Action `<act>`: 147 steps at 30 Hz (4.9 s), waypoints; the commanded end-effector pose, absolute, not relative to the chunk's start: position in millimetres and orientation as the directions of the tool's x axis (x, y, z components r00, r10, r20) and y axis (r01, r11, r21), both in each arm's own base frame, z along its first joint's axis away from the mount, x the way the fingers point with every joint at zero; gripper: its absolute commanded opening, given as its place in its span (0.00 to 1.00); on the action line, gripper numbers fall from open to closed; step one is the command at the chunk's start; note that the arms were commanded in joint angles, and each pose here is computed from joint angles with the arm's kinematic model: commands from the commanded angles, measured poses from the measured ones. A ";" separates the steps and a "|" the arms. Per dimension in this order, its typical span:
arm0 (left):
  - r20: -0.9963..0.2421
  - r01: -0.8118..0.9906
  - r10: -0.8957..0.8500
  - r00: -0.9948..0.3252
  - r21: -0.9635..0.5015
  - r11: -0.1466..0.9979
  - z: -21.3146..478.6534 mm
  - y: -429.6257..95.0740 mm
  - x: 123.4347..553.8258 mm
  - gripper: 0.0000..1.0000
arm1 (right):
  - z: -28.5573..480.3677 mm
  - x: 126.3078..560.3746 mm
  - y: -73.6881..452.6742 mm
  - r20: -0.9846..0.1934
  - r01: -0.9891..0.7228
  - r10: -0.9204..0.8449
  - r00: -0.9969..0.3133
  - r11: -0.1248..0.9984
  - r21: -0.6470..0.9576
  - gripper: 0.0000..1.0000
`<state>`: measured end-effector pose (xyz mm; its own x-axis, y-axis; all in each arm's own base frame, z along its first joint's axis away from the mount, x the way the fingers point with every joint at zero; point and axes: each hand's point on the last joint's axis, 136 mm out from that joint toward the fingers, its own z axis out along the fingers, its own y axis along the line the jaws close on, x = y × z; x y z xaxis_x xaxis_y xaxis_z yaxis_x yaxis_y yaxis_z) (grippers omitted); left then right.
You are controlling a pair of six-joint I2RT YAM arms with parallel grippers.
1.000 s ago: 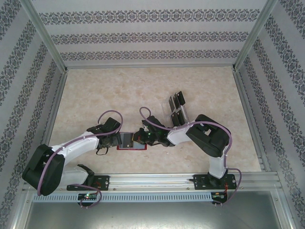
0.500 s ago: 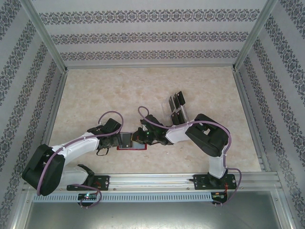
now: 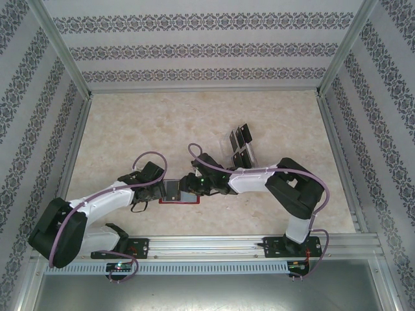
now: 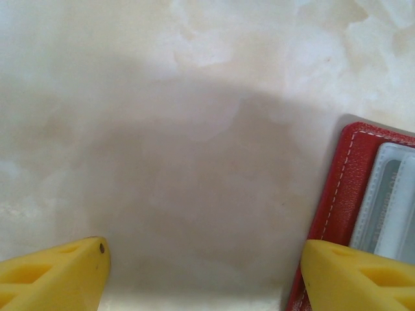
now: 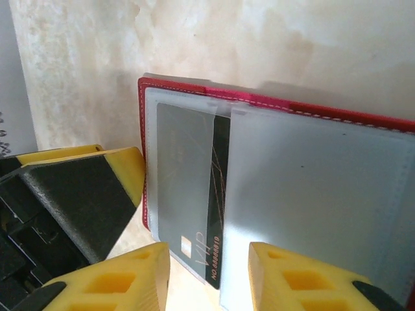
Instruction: Put the credit cards into the card holder
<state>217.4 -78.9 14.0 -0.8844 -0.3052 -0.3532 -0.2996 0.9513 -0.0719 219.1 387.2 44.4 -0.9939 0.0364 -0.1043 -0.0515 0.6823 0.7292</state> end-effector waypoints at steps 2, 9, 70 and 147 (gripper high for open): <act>-0.325 -0.291 -0.309 -0.894 -0.103 0.951 4.2 -86.9 210.3 0.78 | 46.2 221.4 376.2 -0.169 -0.120 -0.012 -0.986 0.755 0.645 0.08; -0.322 -0.289 -0.308 -0.895 -0.106 0.951 1.6 -87.4 209.4 0.78 | 49.8 224.5 388.4 -0.184 -0.165 -0.059 -0.981 0.755 0.635 0.00; -0.316 -0.283 -0.309 -0.897 -0.126 0.951 -2.0 -91.6 210.5 0.78 | 16.9 214.4 414.4 -0.124 -0.198 -0.154 -0.980 0.783 0.589 0.00; -0.328 -0.236 -0.276 -0.903 -0.157 0.959 3.0 -108.8 231.3 0.78 | 52.3 245.5 384.4 -0.205 -0.217 -0.120 -0.971 0.797 0.563 0.00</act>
